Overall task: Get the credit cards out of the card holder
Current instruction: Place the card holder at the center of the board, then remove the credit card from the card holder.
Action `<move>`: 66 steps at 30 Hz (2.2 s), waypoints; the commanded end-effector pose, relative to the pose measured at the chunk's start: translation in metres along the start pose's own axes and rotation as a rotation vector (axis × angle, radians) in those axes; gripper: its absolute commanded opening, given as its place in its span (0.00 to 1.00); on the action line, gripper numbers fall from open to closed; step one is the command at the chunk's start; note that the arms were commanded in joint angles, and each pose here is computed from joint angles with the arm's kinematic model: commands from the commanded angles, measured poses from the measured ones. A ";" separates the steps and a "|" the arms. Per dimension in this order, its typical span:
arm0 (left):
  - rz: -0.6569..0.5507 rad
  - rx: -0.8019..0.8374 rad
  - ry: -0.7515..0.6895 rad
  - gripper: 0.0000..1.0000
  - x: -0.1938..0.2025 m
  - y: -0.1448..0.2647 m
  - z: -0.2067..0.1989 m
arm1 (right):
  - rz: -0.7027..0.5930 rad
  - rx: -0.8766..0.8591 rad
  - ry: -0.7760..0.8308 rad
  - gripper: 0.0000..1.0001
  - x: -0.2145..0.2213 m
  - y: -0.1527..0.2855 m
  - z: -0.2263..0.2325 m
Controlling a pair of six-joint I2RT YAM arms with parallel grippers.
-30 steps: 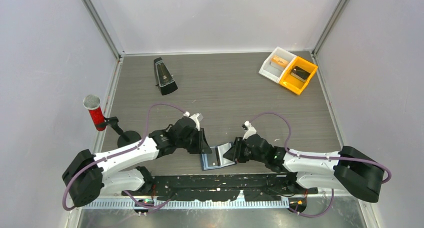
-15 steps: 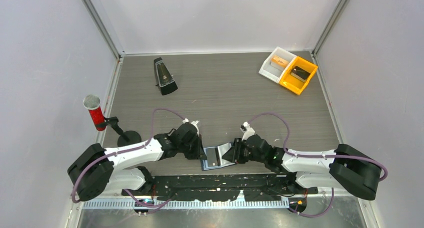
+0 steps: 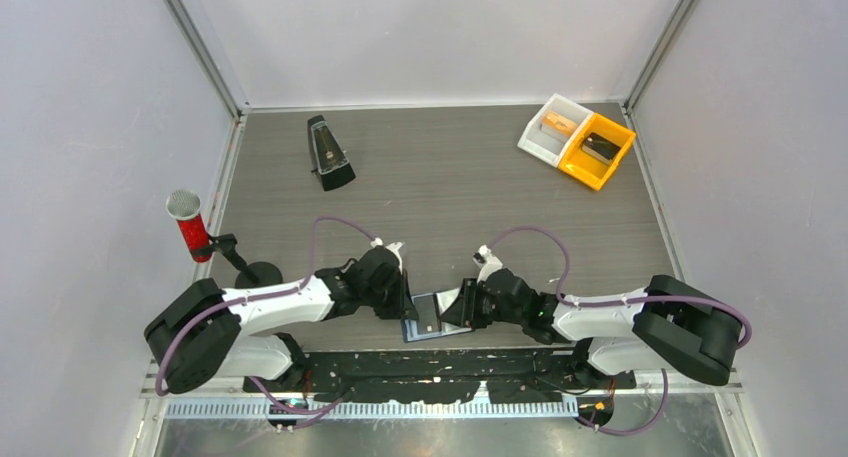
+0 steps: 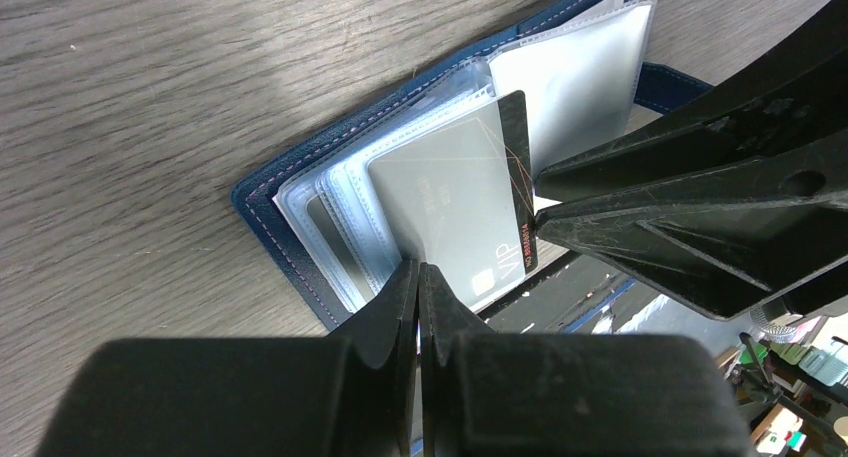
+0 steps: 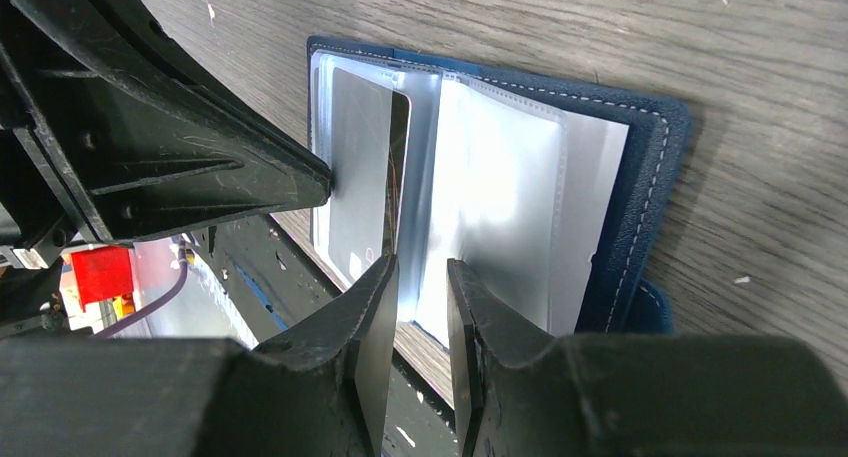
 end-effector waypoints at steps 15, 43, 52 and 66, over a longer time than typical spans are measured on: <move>-0.014 -0.010 -0.026 0.03 0.009 -0.002 0.009 | -0.040 -0.105 0.053 0.25 -0.017 -0.001 0.033; -0.029 0.020 -0.040 0.03 0.009 -0.002 0.002 | -0.059 -0.117 0.097 0.28 -0.029 0.005 0.041; -0.025 0.006 -0.042 0.03 0.010 -0.004 0.005 | -0.019 -0.100 0.103 0.28 -0.027 -0.005 0.029; -0.019 -0.008 -0.049 0.03 0.011 -0.005 0.008 | 0.044 -0.207 0.101 0.12 -0.018 -0.011 0.034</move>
Point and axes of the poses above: each gripper's point midway between its finger pads, its own y axis back along the fingers, its own z axis along the line the jaws close on, x = y × z, the point moved 2 cm from there along y, back along the fingers, and after that the axes turned 5 degrees about -y, right-handed, at the moved point
